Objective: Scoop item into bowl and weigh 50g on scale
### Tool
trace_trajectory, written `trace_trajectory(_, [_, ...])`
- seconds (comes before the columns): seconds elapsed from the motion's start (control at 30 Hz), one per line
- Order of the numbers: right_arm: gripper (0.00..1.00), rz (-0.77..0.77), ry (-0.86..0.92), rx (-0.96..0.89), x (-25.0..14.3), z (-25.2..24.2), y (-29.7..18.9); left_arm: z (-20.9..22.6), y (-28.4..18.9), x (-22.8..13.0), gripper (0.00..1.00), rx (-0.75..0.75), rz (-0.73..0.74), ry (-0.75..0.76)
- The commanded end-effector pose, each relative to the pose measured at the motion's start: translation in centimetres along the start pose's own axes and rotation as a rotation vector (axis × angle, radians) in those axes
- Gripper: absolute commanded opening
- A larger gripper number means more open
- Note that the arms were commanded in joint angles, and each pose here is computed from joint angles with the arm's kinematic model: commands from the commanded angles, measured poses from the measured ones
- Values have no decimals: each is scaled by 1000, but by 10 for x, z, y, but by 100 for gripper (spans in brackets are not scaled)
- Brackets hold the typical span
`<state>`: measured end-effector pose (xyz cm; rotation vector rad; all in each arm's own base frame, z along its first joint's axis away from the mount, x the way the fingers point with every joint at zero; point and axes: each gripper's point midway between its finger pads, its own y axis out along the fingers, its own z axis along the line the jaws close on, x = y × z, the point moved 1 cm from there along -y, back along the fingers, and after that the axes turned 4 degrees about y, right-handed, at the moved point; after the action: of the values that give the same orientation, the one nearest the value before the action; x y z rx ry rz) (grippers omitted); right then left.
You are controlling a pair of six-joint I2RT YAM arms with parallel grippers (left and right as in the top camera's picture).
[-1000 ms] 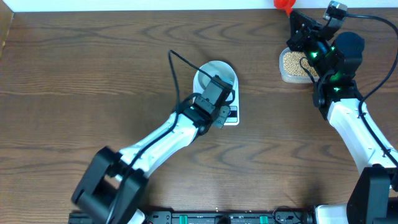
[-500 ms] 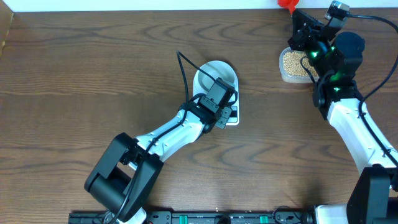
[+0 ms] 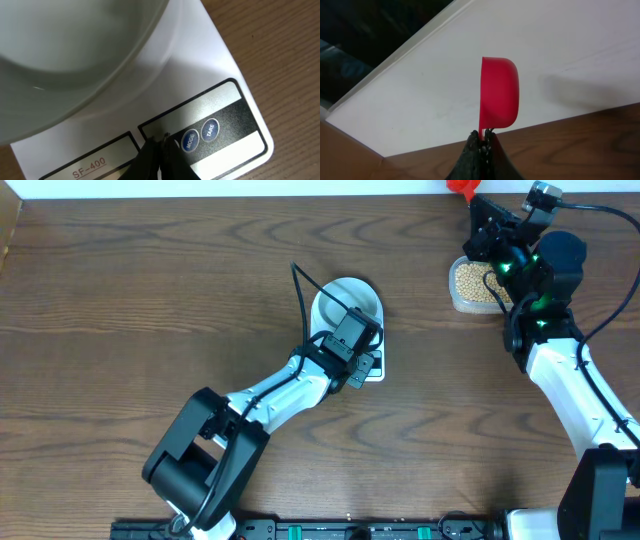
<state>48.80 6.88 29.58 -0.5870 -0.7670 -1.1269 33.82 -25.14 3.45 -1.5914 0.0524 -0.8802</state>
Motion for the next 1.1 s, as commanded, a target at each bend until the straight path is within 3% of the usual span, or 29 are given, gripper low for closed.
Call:
trace_trajectory(0.0, [1,-16,-25,20,8,9,3,-4,2,5,7,-16,-6,24])
trace_trajectory(1.07, [1,25,-19,40,-1,12,3,-12,26,-30,7,-44,107,39])
